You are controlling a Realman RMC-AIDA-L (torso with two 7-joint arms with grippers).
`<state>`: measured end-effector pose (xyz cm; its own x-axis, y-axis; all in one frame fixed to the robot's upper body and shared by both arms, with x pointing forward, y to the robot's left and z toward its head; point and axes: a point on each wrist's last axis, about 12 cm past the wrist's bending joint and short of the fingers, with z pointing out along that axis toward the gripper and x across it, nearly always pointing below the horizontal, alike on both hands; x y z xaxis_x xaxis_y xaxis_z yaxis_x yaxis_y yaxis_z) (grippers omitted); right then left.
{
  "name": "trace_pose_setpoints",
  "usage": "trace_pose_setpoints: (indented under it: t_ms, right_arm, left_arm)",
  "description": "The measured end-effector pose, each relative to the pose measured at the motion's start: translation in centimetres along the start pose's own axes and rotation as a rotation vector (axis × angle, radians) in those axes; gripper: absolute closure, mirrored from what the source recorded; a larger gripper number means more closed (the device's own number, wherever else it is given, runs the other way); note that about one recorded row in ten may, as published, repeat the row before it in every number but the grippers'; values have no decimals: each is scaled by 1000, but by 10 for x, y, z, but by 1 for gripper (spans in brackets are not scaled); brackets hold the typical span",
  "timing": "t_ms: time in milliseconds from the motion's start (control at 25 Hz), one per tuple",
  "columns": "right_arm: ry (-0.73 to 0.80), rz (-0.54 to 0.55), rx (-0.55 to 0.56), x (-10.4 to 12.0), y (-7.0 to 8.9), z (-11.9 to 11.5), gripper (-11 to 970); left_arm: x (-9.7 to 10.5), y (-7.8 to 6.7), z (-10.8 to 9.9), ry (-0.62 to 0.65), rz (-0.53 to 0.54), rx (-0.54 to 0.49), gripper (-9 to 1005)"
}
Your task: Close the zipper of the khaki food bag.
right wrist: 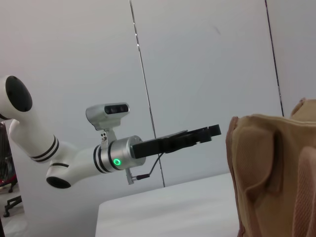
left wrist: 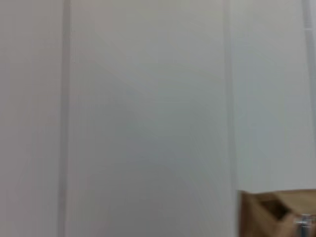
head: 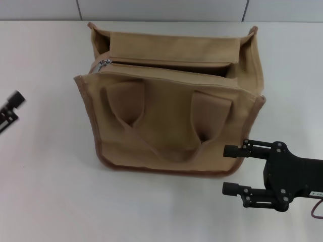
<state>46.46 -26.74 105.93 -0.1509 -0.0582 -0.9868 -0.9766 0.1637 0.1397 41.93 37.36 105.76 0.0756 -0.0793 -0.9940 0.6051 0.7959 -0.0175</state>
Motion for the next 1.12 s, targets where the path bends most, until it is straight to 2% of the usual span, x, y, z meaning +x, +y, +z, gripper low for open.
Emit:
trace_pose_setpoints:
  t_ms: [40,120,160,200,240,320,360,400,480,560,640,1000,1040,1120]
  right_arm:
    - [-1,0,-3,0,-1,1,246]
    - [-1,-2,-3,-1,-1,2,246]
    - [-1,-2,-3,-1,-1,2,246]
    - [-1,-2,-3,-1,-1,2,246]
    - [-1,-4,-5,-1,-2,2,246]
    - [-1,-5,-7,-1,-2,3,246]
    - [-1,-5,-7,-1,-2,3,246]
    - [-2,-5,-8,-1,-1,3,246]
    - [-7,5,-6,1,1,3,246]
    - [-9,8,-5,2,2,2,246]
    - [-9,10,-3,2,3,2,247]
    - [-15,22,-2,4,5,2,247]
    - [-16,23,-2,4,5,2,247]
    - [-16,22,-2,4,4,2,247]
  left_arm:
    - [1,2,-1,-5,3,-44,230]
    - [1,2,-1,-5,3,-44,231]
    - [5,2,9,10,-6,-35,231]
    - [5,2,9,10,-6,-35,231]
    - [7,1,21,8,-20,-11,231]
    - [7,1,21,8,-20,-11,232]
    - [9,-2,30,6,-34,11,232]
    - [13,-7,47,41,-38,104,232]
    - [16,-10,60,77,-34,158,232]
    - [16,-10,60,77,-34,158,233]
    - [19,-15,76,71,-44,189,233]
    - [21,-21,90,56,-53,218,235]
    - [25,-28,97,33,-40,216,235]
    - [25,-28,98,33,-35,211,235]
